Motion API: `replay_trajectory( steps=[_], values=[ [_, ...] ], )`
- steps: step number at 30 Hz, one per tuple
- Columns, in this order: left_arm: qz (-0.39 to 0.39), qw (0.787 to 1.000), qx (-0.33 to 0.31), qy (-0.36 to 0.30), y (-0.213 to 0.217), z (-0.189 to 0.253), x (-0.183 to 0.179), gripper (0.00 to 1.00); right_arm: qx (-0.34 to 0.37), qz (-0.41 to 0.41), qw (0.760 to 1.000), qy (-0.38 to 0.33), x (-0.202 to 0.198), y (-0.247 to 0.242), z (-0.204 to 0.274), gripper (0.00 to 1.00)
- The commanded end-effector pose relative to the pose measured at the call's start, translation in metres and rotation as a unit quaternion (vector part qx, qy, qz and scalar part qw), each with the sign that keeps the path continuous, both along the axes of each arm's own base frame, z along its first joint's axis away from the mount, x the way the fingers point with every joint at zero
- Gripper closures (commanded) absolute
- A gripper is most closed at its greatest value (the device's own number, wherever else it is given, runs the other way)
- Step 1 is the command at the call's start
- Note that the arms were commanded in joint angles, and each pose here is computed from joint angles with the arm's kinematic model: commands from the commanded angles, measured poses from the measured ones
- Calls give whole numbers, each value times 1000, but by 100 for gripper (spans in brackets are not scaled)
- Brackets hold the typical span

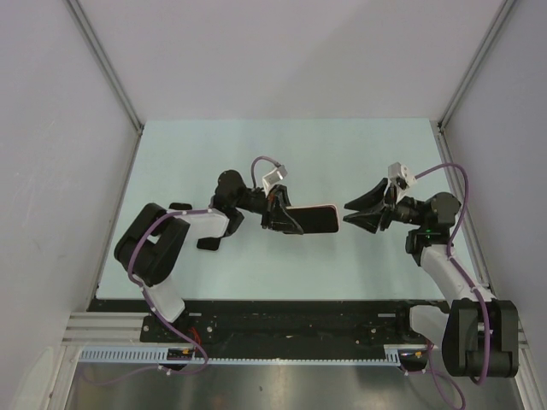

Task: Take the phone out of the phone case
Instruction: Remove the phone case from the phone.

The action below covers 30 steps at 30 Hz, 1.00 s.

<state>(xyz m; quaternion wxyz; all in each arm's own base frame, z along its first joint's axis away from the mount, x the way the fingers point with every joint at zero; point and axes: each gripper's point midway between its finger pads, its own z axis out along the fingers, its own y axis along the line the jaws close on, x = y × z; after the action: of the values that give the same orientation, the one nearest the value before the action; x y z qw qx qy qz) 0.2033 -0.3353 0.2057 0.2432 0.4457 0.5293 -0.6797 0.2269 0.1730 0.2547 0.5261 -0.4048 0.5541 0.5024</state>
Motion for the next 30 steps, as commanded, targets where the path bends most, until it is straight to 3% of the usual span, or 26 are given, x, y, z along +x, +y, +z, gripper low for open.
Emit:
replay_trajectory(
  steps=[1, 13, 30],
  values=[
    [30, 999, -25, -37, 2, 15, 11, 100, 34, -25, 999, 32, 9, 2, 32, 52],
    [54, 998, -16, -38, 0, 11, 20, 100, 33, -19, 997, 72, 16, 15, 17, 55],
    [30, 998, -18, -47, 4, 18, 9, 100, 16, 8, 998, 63, 14, 13, 6, 64]
  ],
)
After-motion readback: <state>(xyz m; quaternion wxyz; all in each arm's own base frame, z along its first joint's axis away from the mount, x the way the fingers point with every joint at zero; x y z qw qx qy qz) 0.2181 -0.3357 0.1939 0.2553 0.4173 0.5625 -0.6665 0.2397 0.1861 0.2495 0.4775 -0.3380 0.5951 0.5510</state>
